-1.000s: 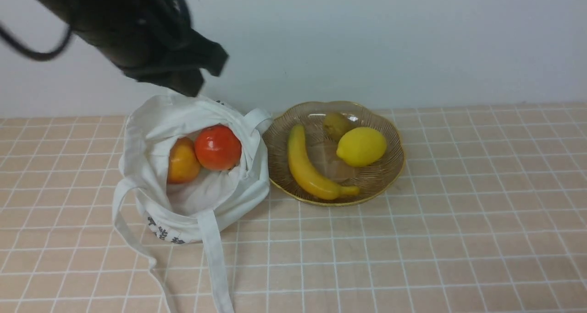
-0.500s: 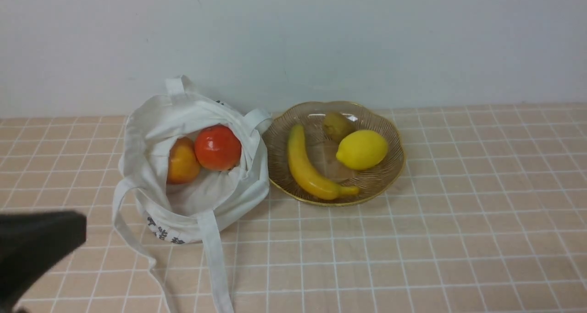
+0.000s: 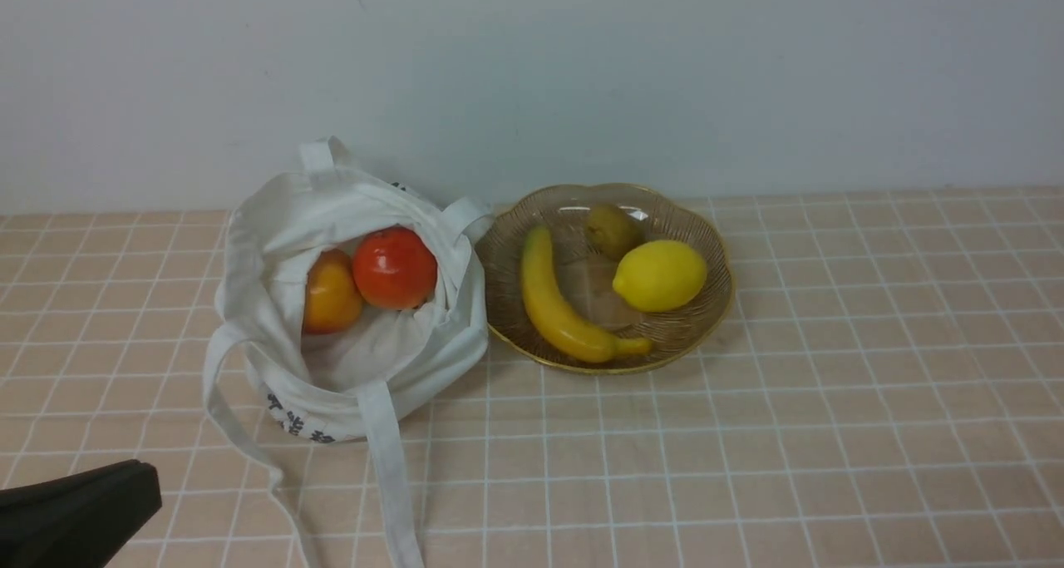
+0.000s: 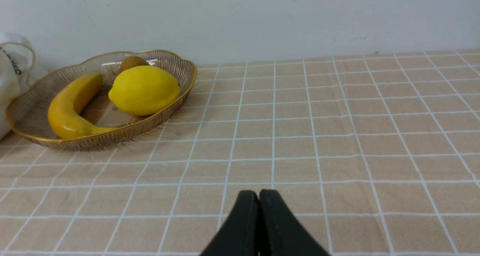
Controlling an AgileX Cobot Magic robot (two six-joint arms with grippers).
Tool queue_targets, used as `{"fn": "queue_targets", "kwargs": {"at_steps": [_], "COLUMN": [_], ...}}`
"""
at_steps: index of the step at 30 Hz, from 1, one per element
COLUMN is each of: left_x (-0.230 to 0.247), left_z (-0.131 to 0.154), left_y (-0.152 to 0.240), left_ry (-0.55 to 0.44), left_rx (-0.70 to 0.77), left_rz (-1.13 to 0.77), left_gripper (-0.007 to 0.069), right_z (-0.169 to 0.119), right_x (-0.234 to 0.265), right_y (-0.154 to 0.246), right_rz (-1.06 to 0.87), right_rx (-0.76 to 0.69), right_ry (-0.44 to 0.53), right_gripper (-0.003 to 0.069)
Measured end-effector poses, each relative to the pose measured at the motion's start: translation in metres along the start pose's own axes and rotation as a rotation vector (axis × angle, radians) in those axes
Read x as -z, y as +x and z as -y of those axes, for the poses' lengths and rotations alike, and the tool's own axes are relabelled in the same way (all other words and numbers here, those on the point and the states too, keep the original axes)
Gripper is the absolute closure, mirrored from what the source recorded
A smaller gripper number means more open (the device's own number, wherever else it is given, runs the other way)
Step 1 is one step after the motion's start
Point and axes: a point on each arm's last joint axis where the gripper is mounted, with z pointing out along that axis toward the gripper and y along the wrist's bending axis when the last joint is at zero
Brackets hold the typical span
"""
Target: Take the fruit out of the bag on the brown coffee tablecloth and place them on the plate.
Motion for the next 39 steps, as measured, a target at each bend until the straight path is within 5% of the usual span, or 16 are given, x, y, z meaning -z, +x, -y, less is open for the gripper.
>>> {"fn": "queue_targets", "kwargs": {"at_steps": [18,32,39], "left_x": [-0.001,-0.015,-0.021], "left_z": [-0.004,-0.045,-0.051], "left_y": [0.003,0.097,0.122], "left_ry": [-0.032,-0.402,-0.422], "left_rx": [-0.06,-0.072,-0.075], "left_rz": [-0.001,0.103,0.079], "left_gripper": [0.0633,0.0633,0.0633], "right_z": [0.0,0.0,0.0], "right_x": [0.0,0.0,0.0], "right_y": [0.0,0.0,0.0], "right_rz": [0.0,0.0,0.0], "right_rx": [0.0,0.0,0.0], "right_ry": [0.0,0.0,0.0], "right_gripper": [0.0673,0.0673,0.0673]}}
